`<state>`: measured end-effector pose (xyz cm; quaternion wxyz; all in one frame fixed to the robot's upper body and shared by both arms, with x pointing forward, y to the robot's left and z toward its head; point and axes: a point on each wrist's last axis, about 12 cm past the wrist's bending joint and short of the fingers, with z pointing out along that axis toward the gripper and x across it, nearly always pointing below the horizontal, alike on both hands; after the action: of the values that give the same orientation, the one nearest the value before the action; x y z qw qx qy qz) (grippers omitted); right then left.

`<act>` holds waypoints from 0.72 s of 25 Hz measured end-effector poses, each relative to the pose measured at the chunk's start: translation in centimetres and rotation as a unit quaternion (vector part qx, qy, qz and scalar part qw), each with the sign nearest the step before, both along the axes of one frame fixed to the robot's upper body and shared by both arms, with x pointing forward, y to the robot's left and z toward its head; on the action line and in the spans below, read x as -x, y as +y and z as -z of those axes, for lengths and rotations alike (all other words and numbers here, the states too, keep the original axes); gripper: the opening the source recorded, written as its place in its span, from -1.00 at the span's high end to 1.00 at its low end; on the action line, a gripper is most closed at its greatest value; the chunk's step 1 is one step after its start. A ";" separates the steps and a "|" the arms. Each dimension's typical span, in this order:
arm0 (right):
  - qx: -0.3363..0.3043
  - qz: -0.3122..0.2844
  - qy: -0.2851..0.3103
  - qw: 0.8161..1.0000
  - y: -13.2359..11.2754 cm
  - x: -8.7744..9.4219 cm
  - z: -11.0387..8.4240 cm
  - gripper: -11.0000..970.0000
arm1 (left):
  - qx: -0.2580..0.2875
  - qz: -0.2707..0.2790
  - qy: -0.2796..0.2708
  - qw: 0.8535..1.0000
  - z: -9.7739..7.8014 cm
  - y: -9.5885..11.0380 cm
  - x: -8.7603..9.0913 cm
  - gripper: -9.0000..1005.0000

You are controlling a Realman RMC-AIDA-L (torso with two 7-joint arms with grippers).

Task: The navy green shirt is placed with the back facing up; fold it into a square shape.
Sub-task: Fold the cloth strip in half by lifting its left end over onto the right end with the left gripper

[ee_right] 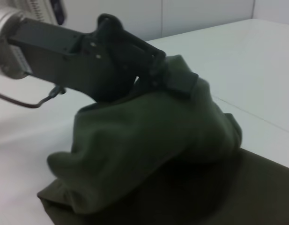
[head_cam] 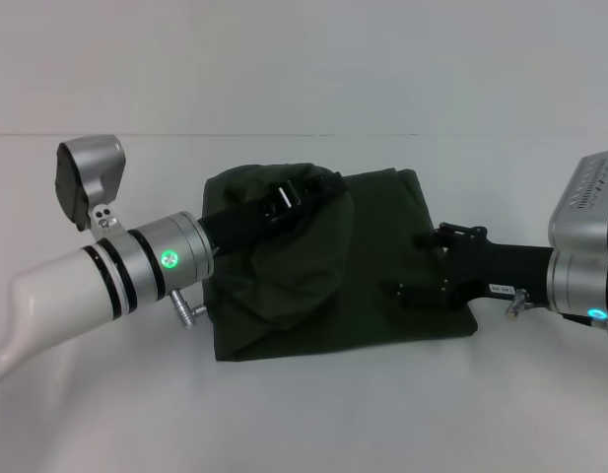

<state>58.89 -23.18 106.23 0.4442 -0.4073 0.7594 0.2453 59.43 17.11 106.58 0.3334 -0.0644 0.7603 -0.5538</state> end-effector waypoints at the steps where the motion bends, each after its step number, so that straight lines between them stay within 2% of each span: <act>1: 0.000 0.004 0.001 1.000 -0.2 0.1 0.1 -0.89 | 0.004 -0.001 0.001 1.000 0.1 -0.1 0.1 0.74; 8: -0.009 0.036 0.011 0.999 -1.9 1.1 0.9 -0.89 | 0.018 -0.005 0.008 1.000 0.3 -0.4 0.4 0.42; 14: -0.037 0.086 0.018 0.995 -4.3 2.1 1.3 -0.89 | 0.043 -0.013 0.031 0.999 0.9 -1.4 0.9 -0.05; 18: -0.049 0.097 0.019 0.994 -5.0 2.6 1.4 -0.89 | 0.020 -0.011 0.012 1.000 0.9 -2.2 0.6 -0.37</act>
<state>56.33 -28.14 104.83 0.4709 -0.3051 0.7906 0.2454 58.82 14.94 105.68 0.3293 -0.0854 0.7524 -0.5641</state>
